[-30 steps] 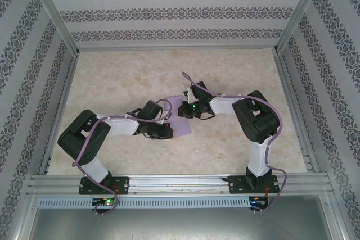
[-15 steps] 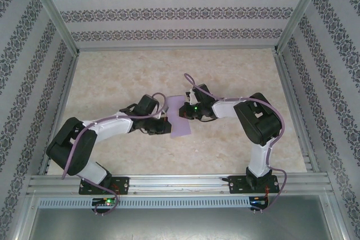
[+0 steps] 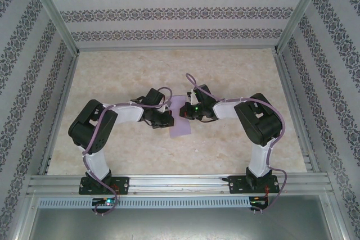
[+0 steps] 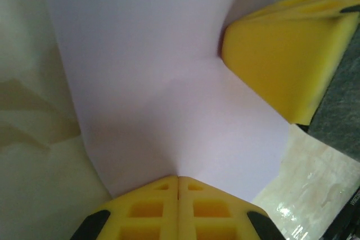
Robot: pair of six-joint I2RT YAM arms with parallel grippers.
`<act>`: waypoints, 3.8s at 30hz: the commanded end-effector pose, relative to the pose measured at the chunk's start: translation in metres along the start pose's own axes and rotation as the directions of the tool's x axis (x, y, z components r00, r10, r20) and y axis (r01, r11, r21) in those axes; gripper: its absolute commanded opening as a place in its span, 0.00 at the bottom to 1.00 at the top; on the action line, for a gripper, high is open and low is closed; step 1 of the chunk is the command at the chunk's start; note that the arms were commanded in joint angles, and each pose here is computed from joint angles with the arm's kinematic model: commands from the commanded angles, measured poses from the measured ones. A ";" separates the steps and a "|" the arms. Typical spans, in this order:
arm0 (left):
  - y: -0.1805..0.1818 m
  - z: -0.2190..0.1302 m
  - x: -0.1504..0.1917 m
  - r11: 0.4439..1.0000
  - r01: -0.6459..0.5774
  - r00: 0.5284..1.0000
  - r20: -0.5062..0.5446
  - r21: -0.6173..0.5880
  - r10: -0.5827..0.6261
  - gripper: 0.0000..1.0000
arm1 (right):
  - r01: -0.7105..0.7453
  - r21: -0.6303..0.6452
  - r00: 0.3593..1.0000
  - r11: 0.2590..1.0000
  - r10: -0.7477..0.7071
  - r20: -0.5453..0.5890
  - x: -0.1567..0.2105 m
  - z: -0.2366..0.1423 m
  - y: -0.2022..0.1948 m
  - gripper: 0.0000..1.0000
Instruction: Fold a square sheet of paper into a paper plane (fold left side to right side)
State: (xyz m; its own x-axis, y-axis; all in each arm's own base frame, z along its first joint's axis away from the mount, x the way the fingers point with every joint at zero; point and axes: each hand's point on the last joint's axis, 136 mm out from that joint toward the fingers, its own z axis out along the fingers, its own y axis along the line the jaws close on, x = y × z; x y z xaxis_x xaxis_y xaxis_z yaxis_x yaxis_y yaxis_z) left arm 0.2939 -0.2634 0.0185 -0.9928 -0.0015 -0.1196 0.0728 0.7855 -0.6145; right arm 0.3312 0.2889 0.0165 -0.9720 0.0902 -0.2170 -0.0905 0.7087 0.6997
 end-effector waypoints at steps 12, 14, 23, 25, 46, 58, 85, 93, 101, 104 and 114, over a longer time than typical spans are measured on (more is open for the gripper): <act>0.023 0.004 0.016 0.997 0.016 1.000 -0.014 -0.077 -0.017 0.04 | 0.024 0.010 0.999 1.000 -0.024 0.041 0.003 -0.045 0.021 0.00; 0.019 0.003 0.014 0.998 0.012 1.000 -0.011 -0.069 -0.012 0.04 | 0.016 0.012 0.999 1.000 -0.017 0.032 0.016 -0.050 0.019 0.00; 0.009 0.007 0.010 0.999 0.010 1.000 -0.012 -0.039 -0.011 0.04 | -0.011 -0.006 0.998 1.000 0.010 -0.056 0.060 -0.028 0.023 0.00; 0.008 0.008 0.010 0.999 0.015 1.000 -0.013 -0.036 -0.015 0.04 | -0.020 -0.010 0.998 1.000 0.020 -0.063 0.062 -0.023 0.023 0.00; -0.027 0.005 -0.034 0.995 -0.033 0.998 0.064 0.099 0.027 0.05 | -0.052 0.255 0.983 0.965 0.095 -0.160 0.107 -0.011 -0.063 0.00; -0.008 0.013 -0.058 0.993 -0.009 0.991 0.132 0.118 -0.006 0.05 | -0.057 0.277 0.980 0.959 0.107 -0.168 0.108 -0.017 -0.076 0.00; 0.040 -0.005 -0.114 0.998 0.037 0.977 0.209 0.057 -0.048 0.04 | -0.038 0.347 0.970 0.937 0.118 -0.213 0.119 -0.020 -0.094 0.00; 0.046 -0.005 -0.132 0.999 0.027 0.974 0.224 0.031 -0.033 0.04 | -0.038 0.346 0.970 0.938 0.117 -0.212 0.118 -0.020 -0.093 0.00; 0.060 -0.003 -0.149 0.999 0.036 0.968 0.250 -0.015 -0.031 0.04 | -0.038 0.346 0.969 0.937 0.119 -0.214 0.118 -0.021 -0.092 0.00; 0.061 -0.005 -0.156 0.999 0.030 0.966 0.258 -0.022 -0.023 0.04 | -0.037 0.347 0.970 0.937 0.118 -0.213 0.117 -0.021 -0.092 0.00; 0.067 -0.011 -0.181 0.998 0.033 0.958 0.286 -0.044 -0.020 0.05 | -0.044 0.345 0.971 0.938 0.121 -0.205 0.116 -0.022 -0.091 0.00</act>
State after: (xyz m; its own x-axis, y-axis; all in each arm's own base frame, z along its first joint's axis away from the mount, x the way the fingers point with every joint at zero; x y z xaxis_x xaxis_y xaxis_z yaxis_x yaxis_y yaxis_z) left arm 0.4425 -0.2408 0.0226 -0.9612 -0.1353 -0.2405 0.0656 0.7345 -0.6754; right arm 0.2736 0.2816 0.0118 -0.9803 0.0222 -0.1963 -0.1171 0.7349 0.6680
